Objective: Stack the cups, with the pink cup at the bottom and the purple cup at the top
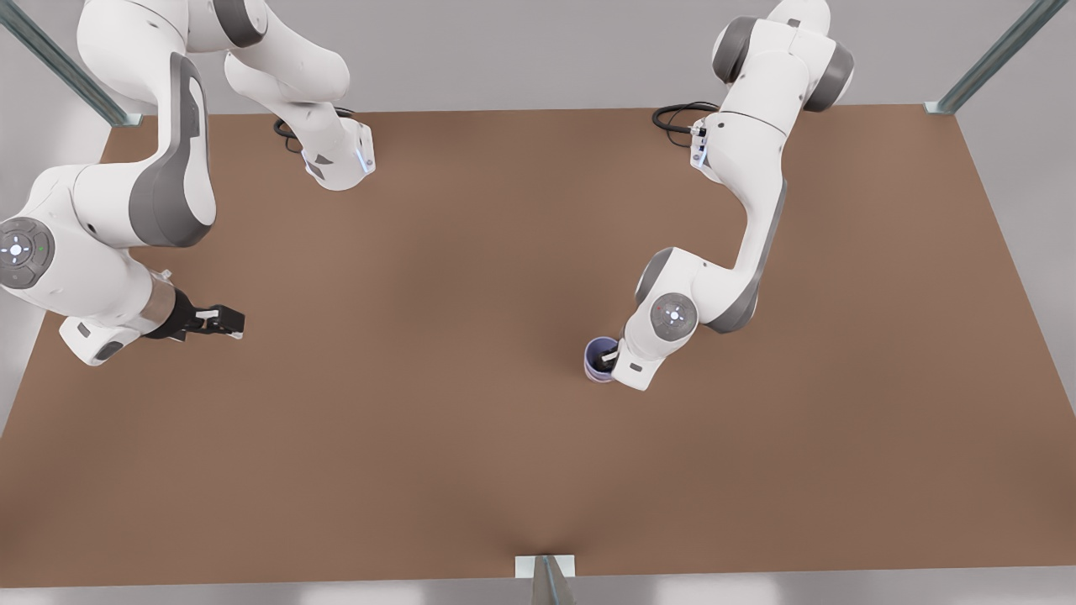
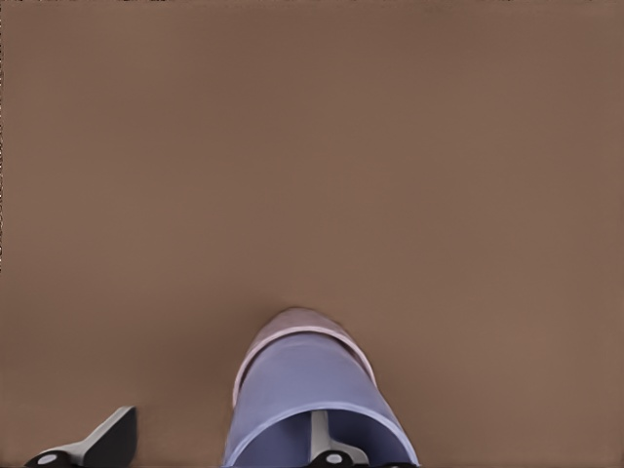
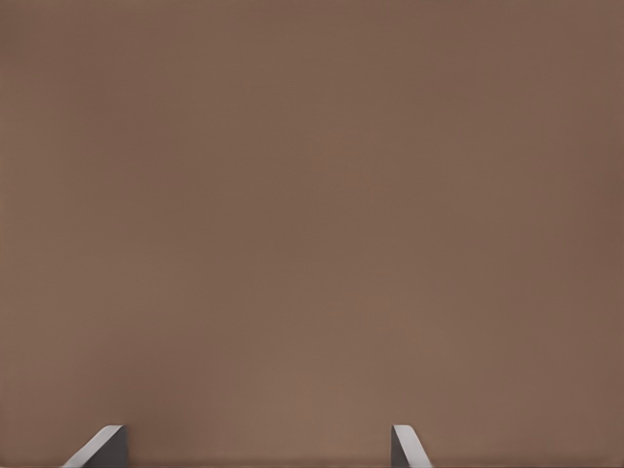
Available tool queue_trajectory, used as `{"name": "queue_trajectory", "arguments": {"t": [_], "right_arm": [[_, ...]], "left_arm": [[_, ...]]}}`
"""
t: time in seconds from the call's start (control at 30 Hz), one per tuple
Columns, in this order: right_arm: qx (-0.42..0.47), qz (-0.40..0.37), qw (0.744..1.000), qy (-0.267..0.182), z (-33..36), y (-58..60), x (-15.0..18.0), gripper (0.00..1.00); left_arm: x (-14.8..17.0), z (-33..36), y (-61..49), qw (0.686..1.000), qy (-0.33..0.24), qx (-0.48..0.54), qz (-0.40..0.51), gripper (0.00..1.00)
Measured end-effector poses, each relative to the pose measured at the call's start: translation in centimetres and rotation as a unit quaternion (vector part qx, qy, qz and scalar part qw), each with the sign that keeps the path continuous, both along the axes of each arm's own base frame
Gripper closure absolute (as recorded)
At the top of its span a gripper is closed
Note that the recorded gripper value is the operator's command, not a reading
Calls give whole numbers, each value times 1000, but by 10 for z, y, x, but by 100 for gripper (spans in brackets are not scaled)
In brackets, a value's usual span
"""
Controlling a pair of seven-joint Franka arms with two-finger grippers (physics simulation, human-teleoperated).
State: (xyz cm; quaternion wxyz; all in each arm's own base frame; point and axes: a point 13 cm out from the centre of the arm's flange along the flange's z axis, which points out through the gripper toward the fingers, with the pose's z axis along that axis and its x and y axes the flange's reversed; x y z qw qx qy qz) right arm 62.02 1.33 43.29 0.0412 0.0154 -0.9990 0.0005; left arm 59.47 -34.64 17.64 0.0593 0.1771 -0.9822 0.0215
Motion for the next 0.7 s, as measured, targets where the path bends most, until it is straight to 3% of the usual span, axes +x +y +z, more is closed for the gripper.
{"name": "queue_trajectory", "arguments": {"t": [0.2, 0.33, 0.53, 0.7], "right_arm": [[0, -5, 1000, -1, 2, 1, 0, 0], [0, -8, 1000, 1, 1, 1, -1, 0], [-1, -11, 1000, 1, 1, 1, -1, 0], [-1, -13, 1000, 3, 0, 1, -1, 0]], "left_arm": [[3, 10, 6, 1000, -4, 5, 8, 0], [11, 92, 21, 999, -30, -6, 20, 0], [27, 234, 212, 996, -57, 40, 48, 0], [8, 247, 248, 998, -26, 62, -19, 0]]}}
